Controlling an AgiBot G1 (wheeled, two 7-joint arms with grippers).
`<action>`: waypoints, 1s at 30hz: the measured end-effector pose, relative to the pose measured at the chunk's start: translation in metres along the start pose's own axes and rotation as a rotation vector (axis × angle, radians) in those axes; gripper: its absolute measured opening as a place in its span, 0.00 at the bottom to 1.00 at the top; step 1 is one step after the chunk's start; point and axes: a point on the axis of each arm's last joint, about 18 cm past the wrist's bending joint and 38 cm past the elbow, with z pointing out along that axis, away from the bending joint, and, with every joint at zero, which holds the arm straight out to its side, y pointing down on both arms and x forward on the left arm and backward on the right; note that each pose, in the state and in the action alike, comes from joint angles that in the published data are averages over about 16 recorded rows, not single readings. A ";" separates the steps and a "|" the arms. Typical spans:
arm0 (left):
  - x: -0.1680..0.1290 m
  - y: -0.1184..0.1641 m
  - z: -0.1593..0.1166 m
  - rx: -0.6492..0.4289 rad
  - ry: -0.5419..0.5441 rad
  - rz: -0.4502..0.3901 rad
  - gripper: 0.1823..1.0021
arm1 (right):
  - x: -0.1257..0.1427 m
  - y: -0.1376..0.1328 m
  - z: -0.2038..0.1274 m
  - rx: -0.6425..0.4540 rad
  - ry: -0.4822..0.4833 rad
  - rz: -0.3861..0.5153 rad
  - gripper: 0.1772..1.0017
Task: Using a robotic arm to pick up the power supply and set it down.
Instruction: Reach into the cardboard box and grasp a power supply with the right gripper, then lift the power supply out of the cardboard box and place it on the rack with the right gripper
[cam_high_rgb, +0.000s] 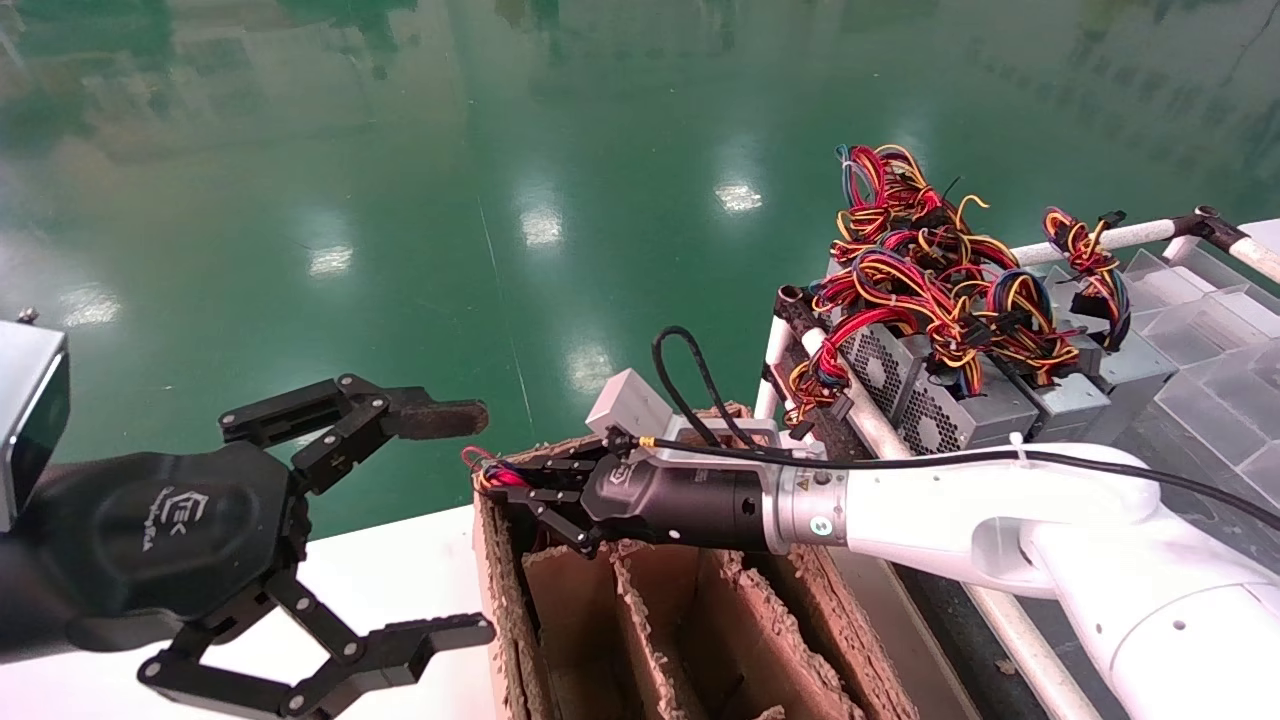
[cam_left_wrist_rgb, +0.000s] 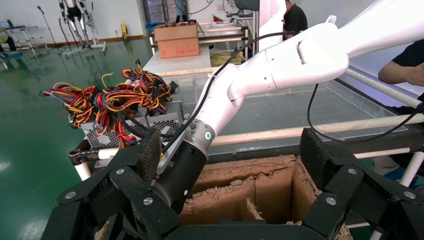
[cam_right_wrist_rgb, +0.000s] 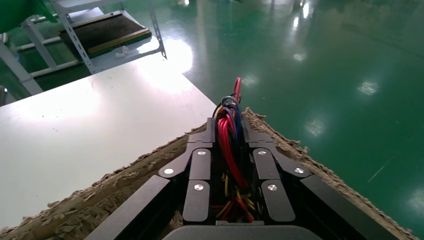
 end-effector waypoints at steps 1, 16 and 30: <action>0.000 0.000 0.000 0.000 0.000 0.000 1.00 | 0.000 0.000 0.000 0.001 0.002 0.002 0.23; 0.000 0.000 0.000 0.000 0.000 0.000 1.00 | 0.009 -0.025 -0.024 0.151 0.016 -0.001 0.09; 0.000 0.000 0.000 0.000 0.000 0.000 1.00 | 0.034 -0.097 -0.102 0.361 0.044 -0.079 0.09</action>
